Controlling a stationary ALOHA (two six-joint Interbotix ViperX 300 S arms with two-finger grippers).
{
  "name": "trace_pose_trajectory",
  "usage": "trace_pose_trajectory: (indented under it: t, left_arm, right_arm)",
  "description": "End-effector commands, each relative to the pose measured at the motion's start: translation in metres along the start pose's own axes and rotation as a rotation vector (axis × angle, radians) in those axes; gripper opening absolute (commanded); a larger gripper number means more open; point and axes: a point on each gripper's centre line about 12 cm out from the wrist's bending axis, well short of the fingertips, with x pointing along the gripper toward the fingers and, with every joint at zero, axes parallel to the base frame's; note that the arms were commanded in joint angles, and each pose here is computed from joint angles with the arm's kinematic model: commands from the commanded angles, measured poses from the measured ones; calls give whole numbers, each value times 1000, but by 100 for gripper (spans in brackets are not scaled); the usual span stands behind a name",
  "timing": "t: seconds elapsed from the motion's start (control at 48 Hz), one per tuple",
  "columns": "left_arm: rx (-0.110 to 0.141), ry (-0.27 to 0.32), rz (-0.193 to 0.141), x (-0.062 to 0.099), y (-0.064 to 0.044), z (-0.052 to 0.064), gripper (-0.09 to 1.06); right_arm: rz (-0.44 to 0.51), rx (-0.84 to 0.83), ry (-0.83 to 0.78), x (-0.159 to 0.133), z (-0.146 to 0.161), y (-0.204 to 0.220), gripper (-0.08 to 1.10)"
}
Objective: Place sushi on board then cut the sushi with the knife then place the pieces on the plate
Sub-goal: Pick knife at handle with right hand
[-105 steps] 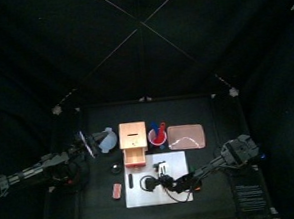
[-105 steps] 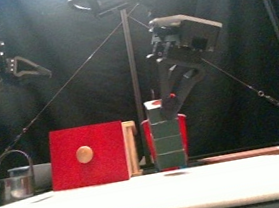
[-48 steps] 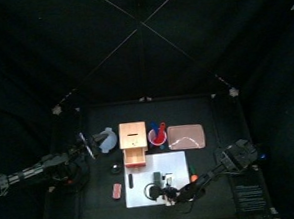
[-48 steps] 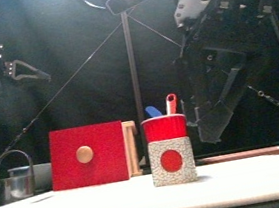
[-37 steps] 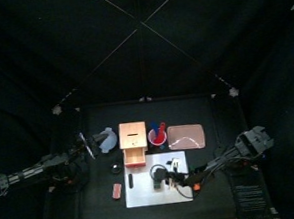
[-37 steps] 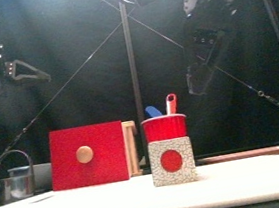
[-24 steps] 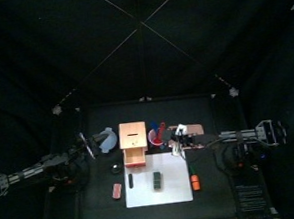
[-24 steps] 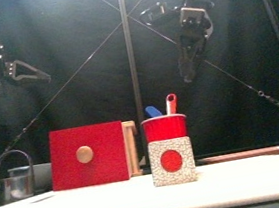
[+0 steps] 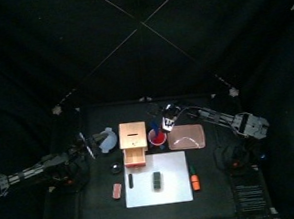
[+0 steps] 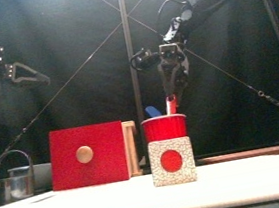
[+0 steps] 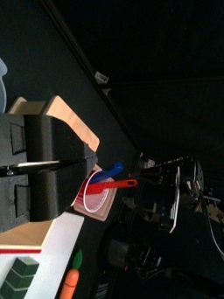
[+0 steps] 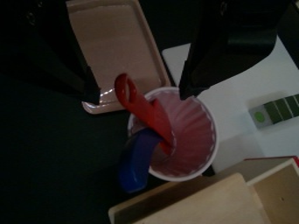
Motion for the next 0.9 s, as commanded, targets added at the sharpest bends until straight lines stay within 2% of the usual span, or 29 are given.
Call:
trace_pose_trajectory:
  t: [0.021, 0.104, 0.271, 0.417, 0.583, 0.896]
  left_arm:
    - [-1, -15, -2, 3, -1, 6, 6]
    - [-1, -20, -1, 3, -1, 7, 6]
    - [-2, -15, -6, 2, -2, 6, 6]
    - [-12, -13, -2, 2, -1, 5, 6]
    - [-10, -12, 0, 2, -1, 4, 6]
    - [-10, -10, -1, 2, -1, 3, 6]
  right_arm:
    - [18, -15, 34, -10, 4, 3, 100]
    - [27, -17, 87, -9, 7, 0, 100]
    - [28, -11, 64, -16, 25, -9, 100]
    - [44, 3, 91, -13, 23, -10, 97]
    - [51, 8, 102, -9, 22, -11, 81]
    - [51, 13, 93, -15, 26, -6, 43]
